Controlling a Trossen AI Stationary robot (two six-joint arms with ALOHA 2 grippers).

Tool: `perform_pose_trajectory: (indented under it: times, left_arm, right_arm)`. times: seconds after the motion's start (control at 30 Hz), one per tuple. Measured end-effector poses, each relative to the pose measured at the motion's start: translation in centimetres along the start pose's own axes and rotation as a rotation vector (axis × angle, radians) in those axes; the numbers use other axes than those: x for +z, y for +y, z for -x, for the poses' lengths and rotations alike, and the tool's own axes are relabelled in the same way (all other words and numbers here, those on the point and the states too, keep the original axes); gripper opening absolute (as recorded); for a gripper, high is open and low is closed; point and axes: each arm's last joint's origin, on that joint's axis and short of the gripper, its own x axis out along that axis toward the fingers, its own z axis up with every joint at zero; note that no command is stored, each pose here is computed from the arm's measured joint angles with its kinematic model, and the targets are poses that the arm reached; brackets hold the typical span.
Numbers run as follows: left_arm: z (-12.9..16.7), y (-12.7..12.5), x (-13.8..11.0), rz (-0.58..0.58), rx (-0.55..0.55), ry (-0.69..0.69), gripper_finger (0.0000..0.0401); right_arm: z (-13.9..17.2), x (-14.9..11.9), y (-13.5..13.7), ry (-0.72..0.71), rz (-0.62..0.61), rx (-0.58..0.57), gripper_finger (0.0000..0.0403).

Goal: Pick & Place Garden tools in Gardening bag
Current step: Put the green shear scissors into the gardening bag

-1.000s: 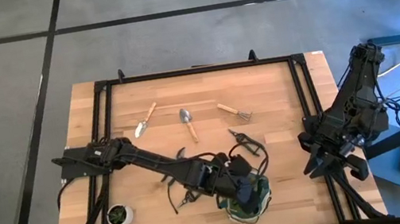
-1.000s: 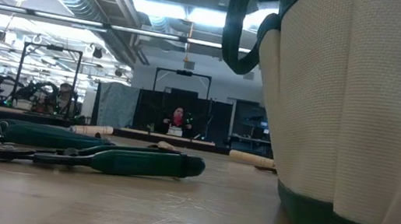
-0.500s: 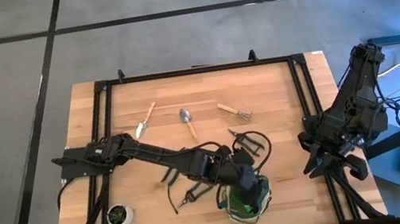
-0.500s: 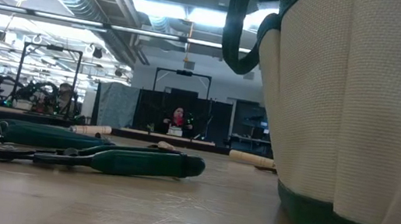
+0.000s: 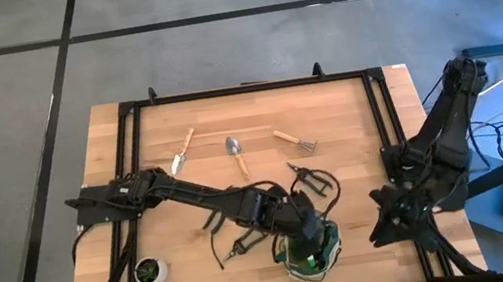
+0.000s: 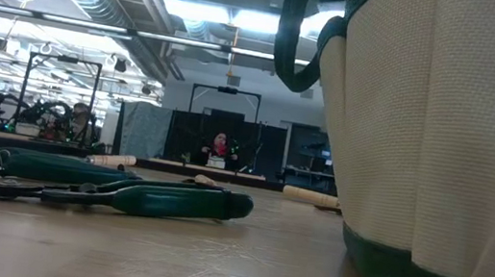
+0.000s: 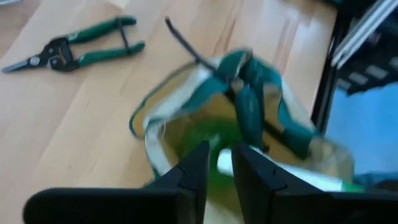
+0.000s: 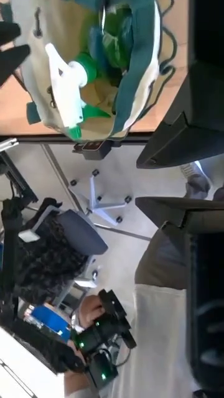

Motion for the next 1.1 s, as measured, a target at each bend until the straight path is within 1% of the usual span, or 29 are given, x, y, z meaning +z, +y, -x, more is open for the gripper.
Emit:
perform_pose_trajectory:
  times: [0.1,0.2,0.3,0.4,0.5,0.63,0.77,0.9,1.0,1.1]
  left_arm:
    - [0.1,-0.2,-0.5,-0.036,0.015,0.011,0.0044]
    - [0.2,-0.5,-0.7,-0.067,0.017,0.005,0.0029]
    - [0.3,-0.8,-1.0,-0.093,0.03,-0.009,0.0014]
    - [0.8,-1.3,-1.4,-0.117,0.043,-0.033,0.0003]
    - [1.7,-1.6,-1.5,-0.132,0.054,-0.065,0.0002]
    - [3.0,-2.0,-1.6,-0.152,0.072,-0.117,0.0001]
    - [4.2,-2.5,-2.0,-0.173,0.089,-0.168,0.0001]
    - [5.0,-3.2,-2.7,-0.187,0.105,-0.205,0.0001]
    - [5.8,-3.7,-3.1,-0.186,0.106,-0.239,0.0001]
    - [6.3,-4.5,-3.3,-0.185,0.071,-0.275,0.0001]
  right_arm:
    - [-1.7,0.0,0.0,-0.023,-0.026,-0.008,0.0086]
    - [-3.0,0.2,0.0,-0.043,0.004,0.005,0.0087]
    - [-3.8,0.6,-0.1,-0.04,0.029,-0.05,0.0087]
    - [-4.1,1.6,0.3,-0.024,0.088,-0.125,0.0087]
    - [-4.3,2.8,1.1,0.015,0.144,-0.169,0.0087]
    - [-4.6,3.9,1.9,0.028,0.211,-0.203,0.0087]
    - [-4.8,4.4,2.2,0.016,0.3,-0.192,0.0087]
    - [-4.8,4.5,2.3,0.013,0.343,-0.18,0.0087]
    - [-4.9,4.3,2.4,0.046,0.344,-0.153,0.0087]
    - [-5.6,4.0,2.2,0.086,0.319,-0.139,0.0087]
